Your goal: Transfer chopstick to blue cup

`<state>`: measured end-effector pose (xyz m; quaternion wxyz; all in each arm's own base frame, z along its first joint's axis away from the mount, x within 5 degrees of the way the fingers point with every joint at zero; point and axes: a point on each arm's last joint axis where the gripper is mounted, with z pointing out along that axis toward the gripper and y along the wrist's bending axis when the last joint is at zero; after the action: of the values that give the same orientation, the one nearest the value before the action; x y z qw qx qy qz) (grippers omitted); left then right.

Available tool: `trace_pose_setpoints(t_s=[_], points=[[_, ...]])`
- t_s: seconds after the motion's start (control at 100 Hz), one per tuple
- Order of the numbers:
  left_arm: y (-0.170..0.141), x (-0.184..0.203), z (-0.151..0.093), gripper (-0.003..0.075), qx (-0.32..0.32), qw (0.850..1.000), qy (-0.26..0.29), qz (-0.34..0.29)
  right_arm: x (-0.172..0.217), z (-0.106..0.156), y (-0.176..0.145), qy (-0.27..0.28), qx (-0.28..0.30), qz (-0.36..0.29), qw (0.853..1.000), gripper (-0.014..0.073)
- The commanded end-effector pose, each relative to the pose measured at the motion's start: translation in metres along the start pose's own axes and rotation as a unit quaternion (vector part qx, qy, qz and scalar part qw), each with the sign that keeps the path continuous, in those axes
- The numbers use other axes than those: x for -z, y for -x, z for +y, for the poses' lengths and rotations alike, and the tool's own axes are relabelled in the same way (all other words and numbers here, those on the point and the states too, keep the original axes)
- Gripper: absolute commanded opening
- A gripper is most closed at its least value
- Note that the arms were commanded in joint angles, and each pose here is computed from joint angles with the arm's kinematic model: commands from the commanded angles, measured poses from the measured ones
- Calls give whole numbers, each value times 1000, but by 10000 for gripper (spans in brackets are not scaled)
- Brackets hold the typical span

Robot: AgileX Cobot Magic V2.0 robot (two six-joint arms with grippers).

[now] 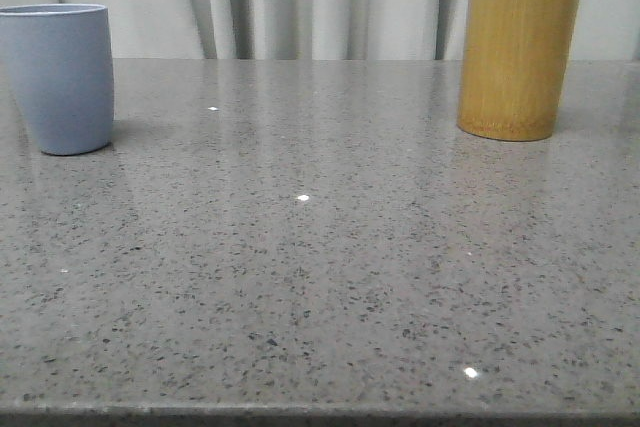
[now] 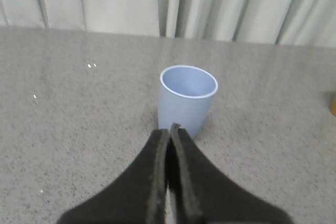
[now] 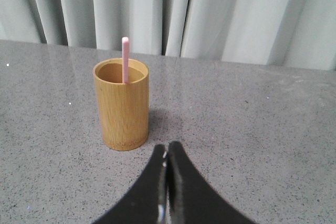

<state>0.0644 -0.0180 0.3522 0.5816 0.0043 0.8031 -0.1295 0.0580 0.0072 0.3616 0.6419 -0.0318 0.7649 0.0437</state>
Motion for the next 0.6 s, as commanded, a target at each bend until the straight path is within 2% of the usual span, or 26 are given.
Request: trace_pose_setpoints(t_s=[0.0,0.15,0.4,0.49,0.54,0.59], points=[[35,-3,-9,-19,14,999,-12,31,-7,0,26,-1,-1,-12,1000,-68],[56,-18,-11,-19,-1,998,-13,62,-19,0,32,-1,-1,5,1000,-68],[58,-30,-11,-18,16,997,-22,78,-24,0,30,-1,-2,15,1000,-54],[59,-30,-13,2,25,997,-30,74,-24,0,30,-1,-2,14,1000,43],[59,-30,-13,47,26,997,-30,70,-24,0,31,-1,-2,13,1000,136],[59,-30,-13,119,26,997,-30,70,-24,0,31,-1,-2,13,1000,274]])
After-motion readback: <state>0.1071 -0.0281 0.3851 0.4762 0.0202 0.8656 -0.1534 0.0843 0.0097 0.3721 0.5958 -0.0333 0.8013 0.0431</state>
